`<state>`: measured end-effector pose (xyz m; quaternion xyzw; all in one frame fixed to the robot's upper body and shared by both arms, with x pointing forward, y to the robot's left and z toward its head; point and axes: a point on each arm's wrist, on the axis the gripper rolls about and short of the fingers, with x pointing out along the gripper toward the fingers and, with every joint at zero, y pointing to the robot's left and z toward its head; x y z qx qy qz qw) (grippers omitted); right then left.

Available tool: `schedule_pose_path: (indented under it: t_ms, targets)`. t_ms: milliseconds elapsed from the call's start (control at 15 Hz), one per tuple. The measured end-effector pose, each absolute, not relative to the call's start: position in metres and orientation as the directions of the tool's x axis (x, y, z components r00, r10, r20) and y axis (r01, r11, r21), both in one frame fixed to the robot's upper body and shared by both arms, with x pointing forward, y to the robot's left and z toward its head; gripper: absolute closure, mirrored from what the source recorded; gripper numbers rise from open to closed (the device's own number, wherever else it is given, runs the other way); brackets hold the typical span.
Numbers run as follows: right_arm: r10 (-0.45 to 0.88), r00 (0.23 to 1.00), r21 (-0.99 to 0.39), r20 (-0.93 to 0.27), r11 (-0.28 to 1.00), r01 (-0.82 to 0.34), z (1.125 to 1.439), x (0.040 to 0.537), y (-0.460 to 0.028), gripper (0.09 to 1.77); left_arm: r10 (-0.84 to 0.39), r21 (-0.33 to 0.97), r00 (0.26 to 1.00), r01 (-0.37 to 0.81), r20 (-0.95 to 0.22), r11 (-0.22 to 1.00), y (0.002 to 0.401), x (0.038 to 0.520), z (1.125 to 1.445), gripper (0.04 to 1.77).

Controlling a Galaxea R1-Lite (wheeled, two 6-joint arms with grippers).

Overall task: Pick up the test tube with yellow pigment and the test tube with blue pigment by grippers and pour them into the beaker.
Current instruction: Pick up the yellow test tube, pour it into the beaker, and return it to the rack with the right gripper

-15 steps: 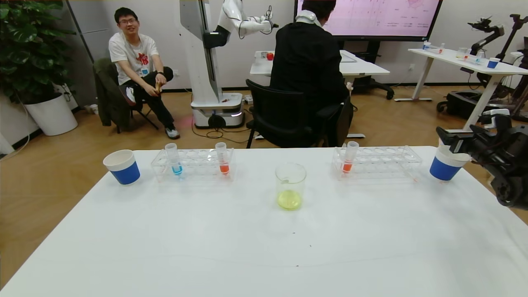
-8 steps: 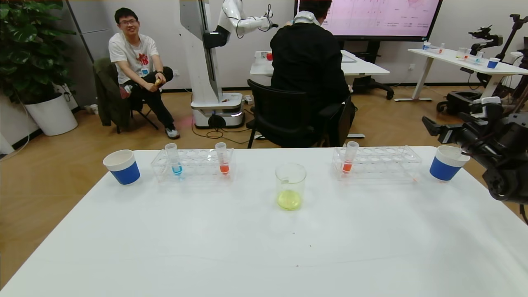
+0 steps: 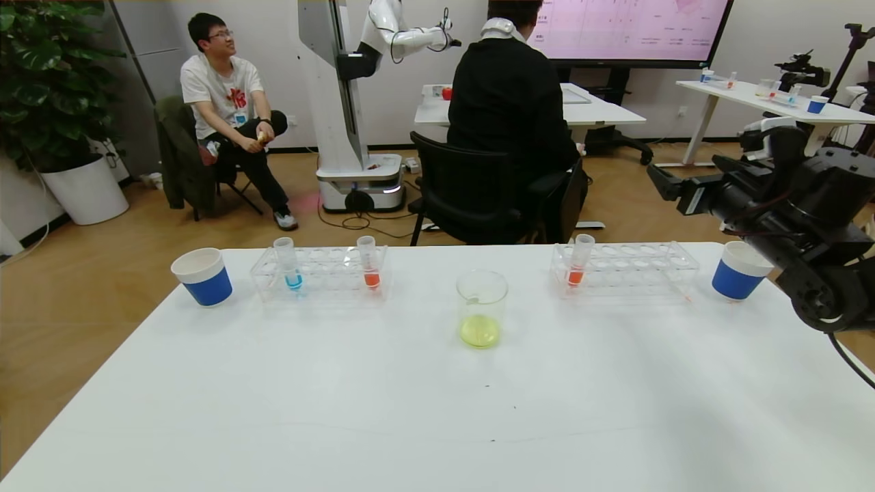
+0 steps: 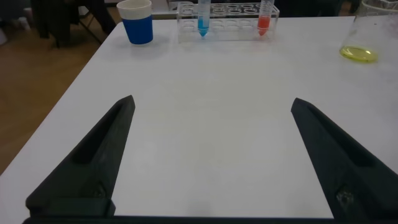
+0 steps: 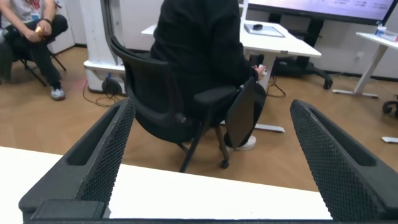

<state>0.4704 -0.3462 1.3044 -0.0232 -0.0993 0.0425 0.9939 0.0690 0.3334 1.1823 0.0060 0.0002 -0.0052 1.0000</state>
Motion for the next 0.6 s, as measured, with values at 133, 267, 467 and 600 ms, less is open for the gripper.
schedule_pose_path:
  t_ms: [133,267,467,600]
  targets:
    - [0.089,0.969,-0.058,0.231,0.995,-0.078,1.323,0.449,-0.345,0.12,-0.011,0.013,1.000,0.011,0.000,1.000,0.333,0.069,1.182,0.06]
    - [0.067,0.955,-0.066,0.289,0.997,-0.050,1.348,0.422,-0.352,0.12,-0.010,0.013,1.000,0.010,0.000,1.000,0.333,0.069,1.182,0.06]
    - [0.036,0.917,-0.077,0.397,0.997,-0.006,1.385,0.372,-0.360,0.12,-0.011,0.013,1.000,0.011,0.000,1.000,0.333,0.069,1.182,0.06]
    - [0.034,0.882,-0.085,0.469,0.996,0.006,1.406,0.331,-0.358,0.12,-0.011,0.014,1.000,0.011,0.000,1.000,0.333,0.069,1.182,0.06]
